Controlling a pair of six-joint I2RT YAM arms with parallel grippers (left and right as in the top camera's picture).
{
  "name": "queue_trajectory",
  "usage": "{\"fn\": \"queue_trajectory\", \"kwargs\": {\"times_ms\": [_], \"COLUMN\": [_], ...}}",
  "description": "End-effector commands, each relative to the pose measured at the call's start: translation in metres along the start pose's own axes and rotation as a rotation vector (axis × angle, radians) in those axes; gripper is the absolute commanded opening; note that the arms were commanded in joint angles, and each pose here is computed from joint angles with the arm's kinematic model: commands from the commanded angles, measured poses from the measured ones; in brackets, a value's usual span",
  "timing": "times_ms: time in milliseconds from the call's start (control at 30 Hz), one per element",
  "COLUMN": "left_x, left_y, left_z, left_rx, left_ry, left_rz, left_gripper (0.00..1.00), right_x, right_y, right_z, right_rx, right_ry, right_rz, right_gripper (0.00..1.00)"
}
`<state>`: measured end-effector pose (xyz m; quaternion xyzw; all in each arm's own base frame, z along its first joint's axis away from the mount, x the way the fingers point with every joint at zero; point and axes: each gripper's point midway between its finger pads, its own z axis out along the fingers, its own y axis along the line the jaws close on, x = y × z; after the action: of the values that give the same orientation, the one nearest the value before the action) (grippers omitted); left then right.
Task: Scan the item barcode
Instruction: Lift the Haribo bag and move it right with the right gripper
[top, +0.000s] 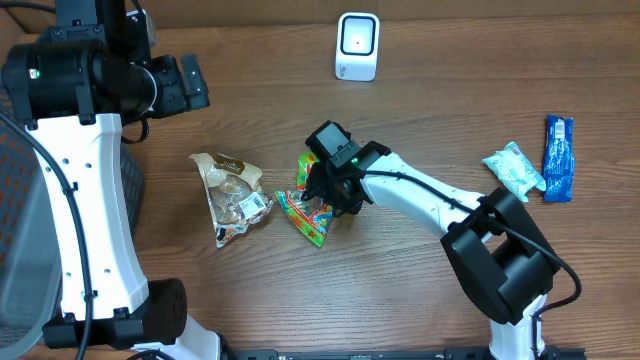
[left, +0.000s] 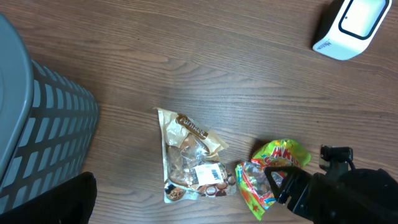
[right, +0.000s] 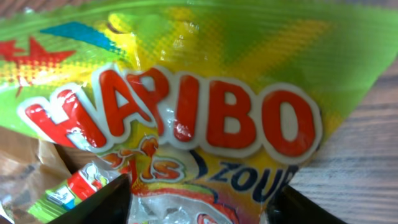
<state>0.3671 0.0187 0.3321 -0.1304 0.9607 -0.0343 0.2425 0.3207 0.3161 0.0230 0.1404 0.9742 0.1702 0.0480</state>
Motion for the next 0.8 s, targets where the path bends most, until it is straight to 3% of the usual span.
{"fn": "queue_trajectory", "kwargs": {"times_ms": [0,33,100,233,400,767], "left_x": [0.001,0.001,0.001,0.001,0.001,0.001], "left_y": [-0.003,-0.003,-0.003,-0.003,-0.003,-0.003], "left_z": [-0.007,-0.007,-0.007,-0.007,-0.007,-0.007], "left_rx": [0.015,0.015,0.015,0.015,0.015,0.015], "left_ry": [-0.014,-0.014,-0.014,-0.014,-0.014,-0.014], "left_rz": [-0.013,-0.013,-0.013,-0.013,-0.013,-0.013], "left_gripper": [1.00,1.00,1.00,1.00,1.00,1.00], "right_x": [0.004,0.004,0.004,0.012,0.005,-0.042], "right_y": [0.002,0.002,0.002,0.011,0.020,-0.010], "right_z": [0.008,0.008,0.008,0.005,-0.018,-0.095], "right_rx": [0.011,0.011,0.009,-0.043,-0.136,-0.443], "right_ry": [0.006,0.006,0.010,0.069,0.131,0.371], "right_rz": [0.000,0.000,0.000,-0.067,-0.238,0.002], "right_gripper": [0.50,0.35,0.17,0.06,0.04,0.04]}}
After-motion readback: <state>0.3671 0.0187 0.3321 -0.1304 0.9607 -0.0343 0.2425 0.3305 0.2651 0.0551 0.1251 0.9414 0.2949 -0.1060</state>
